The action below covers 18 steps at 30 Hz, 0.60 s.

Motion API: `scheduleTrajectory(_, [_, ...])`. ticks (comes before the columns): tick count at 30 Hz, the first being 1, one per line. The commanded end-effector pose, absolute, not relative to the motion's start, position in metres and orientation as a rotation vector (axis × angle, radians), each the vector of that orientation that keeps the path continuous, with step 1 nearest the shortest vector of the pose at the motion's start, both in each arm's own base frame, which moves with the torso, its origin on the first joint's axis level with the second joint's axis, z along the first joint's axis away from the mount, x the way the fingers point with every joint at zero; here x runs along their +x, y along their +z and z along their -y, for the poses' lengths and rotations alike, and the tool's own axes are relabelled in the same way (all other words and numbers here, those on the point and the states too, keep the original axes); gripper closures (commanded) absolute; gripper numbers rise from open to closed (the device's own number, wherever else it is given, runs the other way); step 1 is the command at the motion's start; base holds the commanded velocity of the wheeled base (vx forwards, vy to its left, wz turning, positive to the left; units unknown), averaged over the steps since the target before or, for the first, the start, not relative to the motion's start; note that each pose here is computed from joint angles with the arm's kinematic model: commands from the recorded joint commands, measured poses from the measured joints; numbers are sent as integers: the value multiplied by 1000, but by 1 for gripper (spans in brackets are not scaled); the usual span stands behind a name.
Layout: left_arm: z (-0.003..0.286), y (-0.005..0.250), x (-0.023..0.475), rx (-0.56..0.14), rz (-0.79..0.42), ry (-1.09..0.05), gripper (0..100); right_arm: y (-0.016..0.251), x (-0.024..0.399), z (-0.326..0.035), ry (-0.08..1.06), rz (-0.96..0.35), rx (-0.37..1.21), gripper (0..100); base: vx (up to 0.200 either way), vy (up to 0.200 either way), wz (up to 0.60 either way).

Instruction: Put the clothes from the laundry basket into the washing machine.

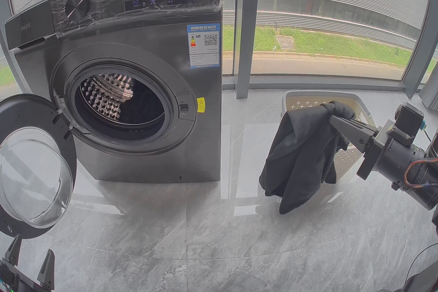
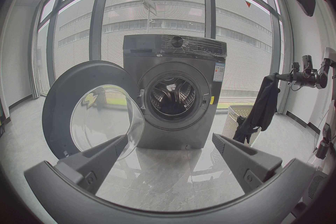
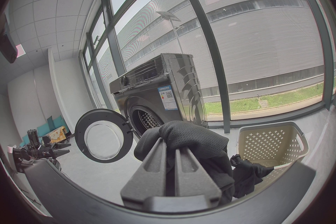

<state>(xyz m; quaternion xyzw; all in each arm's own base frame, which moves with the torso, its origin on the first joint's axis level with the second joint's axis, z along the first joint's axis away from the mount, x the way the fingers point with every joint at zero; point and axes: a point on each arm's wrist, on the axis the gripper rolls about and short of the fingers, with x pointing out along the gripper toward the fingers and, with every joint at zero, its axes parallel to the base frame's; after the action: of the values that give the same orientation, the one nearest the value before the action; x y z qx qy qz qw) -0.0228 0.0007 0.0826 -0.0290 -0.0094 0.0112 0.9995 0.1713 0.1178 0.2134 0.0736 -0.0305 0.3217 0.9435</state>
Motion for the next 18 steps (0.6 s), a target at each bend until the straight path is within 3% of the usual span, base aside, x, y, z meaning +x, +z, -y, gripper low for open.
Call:
scheduleTrajectory(1, [-1, 78, -23, -59, 19, 21, 0, 212, 172, -118, 655, 57, 148, 100, 0, 0, 0])
scheduleTrajectory(3, [-1, 78, -23, -60, 19, 21, 0, 212, 172, -119, 657, 57, 148, 100, 0, 0, 0])
scheduleTrajectory(18, [-1, 78, -23, -59, 19, 22, 0, 211, 172, -118, 655, 54, 148, 100, 0, 200, 0])
